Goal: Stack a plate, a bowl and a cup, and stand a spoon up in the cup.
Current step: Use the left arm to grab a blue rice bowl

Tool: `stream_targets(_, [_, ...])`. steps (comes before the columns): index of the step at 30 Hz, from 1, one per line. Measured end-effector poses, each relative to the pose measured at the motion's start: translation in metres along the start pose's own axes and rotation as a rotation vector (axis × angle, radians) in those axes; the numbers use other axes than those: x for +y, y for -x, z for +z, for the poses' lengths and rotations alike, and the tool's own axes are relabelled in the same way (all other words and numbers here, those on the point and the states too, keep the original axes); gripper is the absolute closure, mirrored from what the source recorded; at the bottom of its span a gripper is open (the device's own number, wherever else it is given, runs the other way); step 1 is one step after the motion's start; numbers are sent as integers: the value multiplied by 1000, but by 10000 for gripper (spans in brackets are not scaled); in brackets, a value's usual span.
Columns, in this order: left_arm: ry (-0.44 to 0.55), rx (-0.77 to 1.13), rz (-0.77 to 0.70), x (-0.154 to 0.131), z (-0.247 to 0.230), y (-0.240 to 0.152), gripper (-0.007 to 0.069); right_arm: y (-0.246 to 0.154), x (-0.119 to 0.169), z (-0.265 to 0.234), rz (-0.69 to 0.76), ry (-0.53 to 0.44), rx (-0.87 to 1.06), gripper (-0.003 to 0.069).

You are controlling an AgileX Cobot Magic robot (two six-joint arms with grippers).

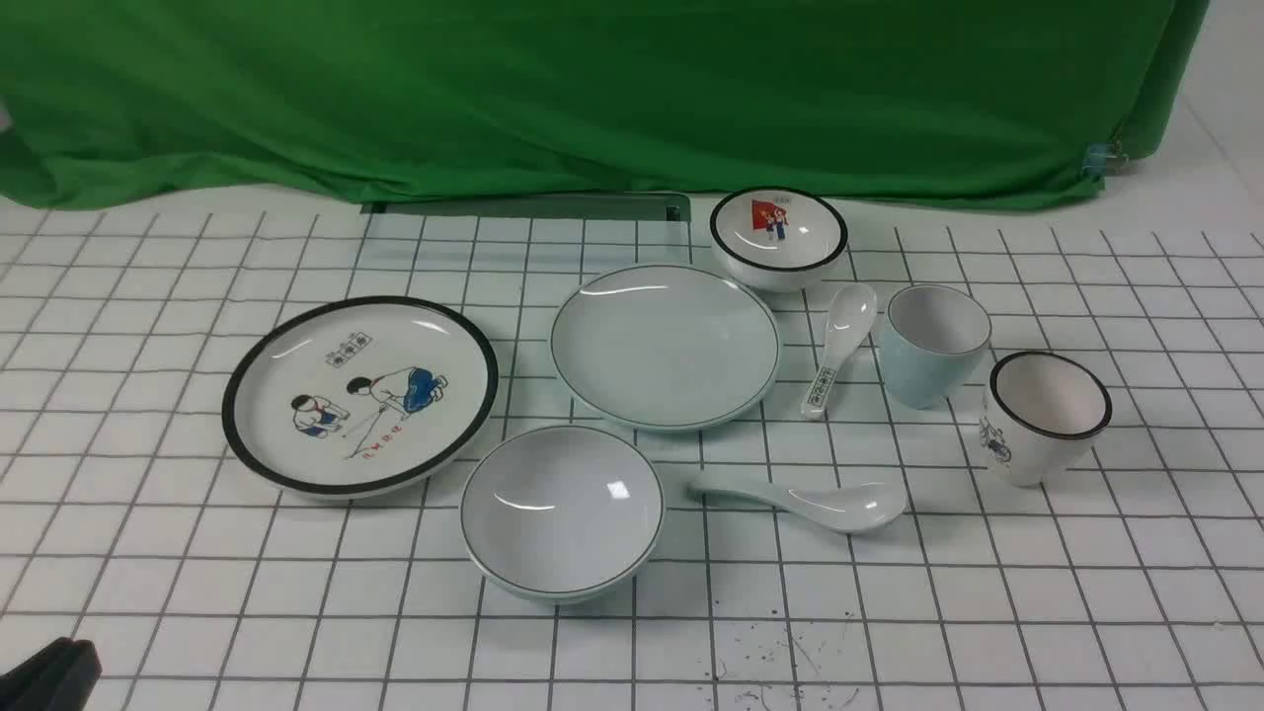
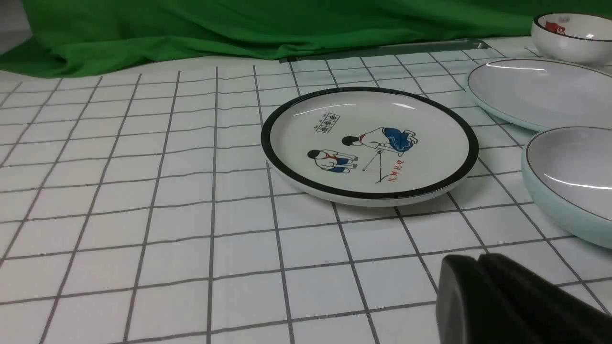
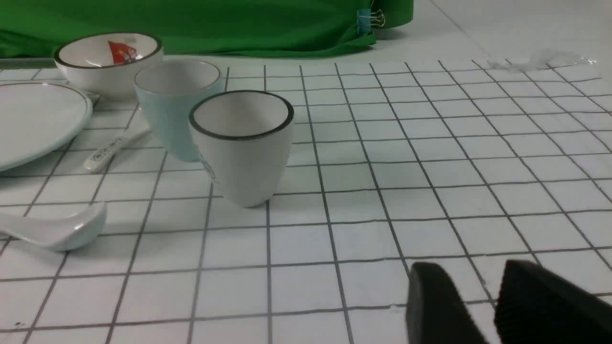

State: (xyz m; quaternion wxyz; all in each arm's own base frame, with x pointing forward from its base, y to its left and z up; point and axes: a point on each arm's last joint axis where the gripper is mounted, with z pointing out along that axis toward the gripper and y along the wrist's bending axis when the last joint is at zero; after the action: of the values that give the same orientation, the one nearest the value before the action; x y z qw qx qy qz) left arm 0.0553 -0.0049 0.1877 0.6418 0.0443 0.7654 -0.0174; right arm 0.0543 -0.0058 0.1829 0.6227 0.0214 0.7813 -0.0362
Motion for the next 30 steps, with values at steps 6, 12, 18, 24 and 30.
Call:
stream_targets(6, [0,0,0,0,0,0,654,0,0,0,0,0,0,416])
stream_targets(12, [0,0,0,0,0,0,654,0,0,0,0,0,0,416])
stream_targets(18, [0,0,0,0,0,0,654,0,0,0,0,0,0,416])
stream_targets(24, [8,-1,33,1,0,0,654,0,0,0,0,0,0,416])
stream_targets(30, [9,-44,33,1,0,4,654,0,0,0,0,0,0,416])
